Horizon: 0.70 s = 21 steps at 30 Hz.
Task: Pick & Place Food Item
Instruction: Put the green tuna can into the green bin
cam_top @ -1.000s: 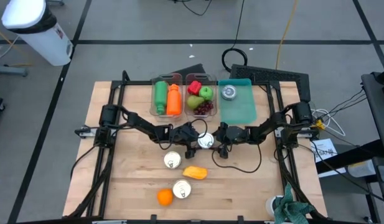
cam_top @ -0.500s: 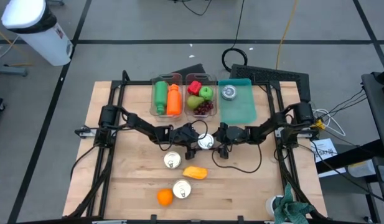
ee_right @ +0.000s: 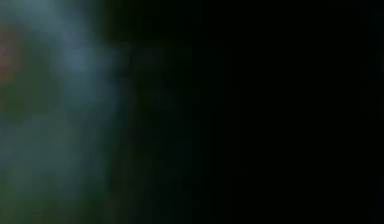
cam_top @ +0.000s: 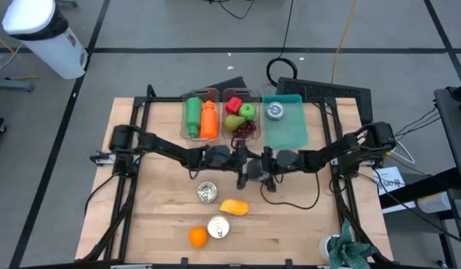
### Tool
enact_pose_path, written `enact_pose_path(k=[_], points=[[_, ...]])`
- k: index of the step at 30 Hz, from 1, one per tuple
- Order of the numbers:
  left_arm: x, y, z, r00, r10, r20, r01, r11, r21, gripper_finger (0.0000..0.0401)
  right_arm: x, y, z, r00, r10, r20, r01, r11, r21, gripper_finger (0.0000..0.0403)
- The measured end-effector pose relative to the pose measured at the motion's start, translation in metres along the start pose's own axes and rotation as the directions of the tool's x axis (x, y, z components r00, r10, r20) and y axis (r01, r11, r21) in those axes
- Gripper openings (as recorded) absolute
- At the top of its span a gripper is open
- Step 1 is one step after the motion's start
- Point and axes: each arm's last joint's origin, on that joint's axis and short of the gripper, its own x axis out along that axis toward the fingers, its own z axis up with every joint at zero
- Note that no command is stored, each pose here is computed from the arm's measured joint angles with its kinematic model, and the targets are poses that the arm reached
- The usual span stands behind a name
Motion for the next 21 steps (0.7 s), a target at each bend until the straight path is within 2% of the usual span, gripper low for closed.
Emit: enact_pose_path(k=[2,4,7,11,15,21], points=[[0.001,-0.001,0.013,0.999,-0.018,0.039,0.018,1.000,0.004,0.0307,-0.002,0.000,0.014,0.996,-0.005,0.093,0.006,1.000,-0.007,0.0303],[0.004,-0.002,0.019,0.998,-0.037,0.060,0.037,0.999,0.008,0.0306,-0.003,0.001,0.014,0.996,-0.005,0.087,0.006,1.000,-0.006,0.0303],[0.007,-0.001,0.016,0.999,-0.048,0.017,0.047,0.999,0.012,0.0298,-0.001,0.004,0.005,0.999,-0.030,0.027,0.030,0.999,-0.020,0.0304],[0.007,-0.002,0.019,0.998,-0.058,0.028,0.057,0.998,0.015,0.0285,-0.003,0.008,0.012,0.997,-0.041,0.071,0.044,0.998,-0.035,0.0302],[0.007,-0.001,0.016,0.999,-0.044,0.011,0.044,0.999,0.011,0.0272,-0.003,0.009,0.009,0.998,-0.033,0.049,0.035,0.999,-0.039,0.0288],[0.006,-0.001,0.017,0.999,-0.029,0.021,0.029,0.999,0.014,0.0255,-0.003,0.009,0.012,0.996,-0.030,0.084,0.032,0.999,-0.021,0.0269]])
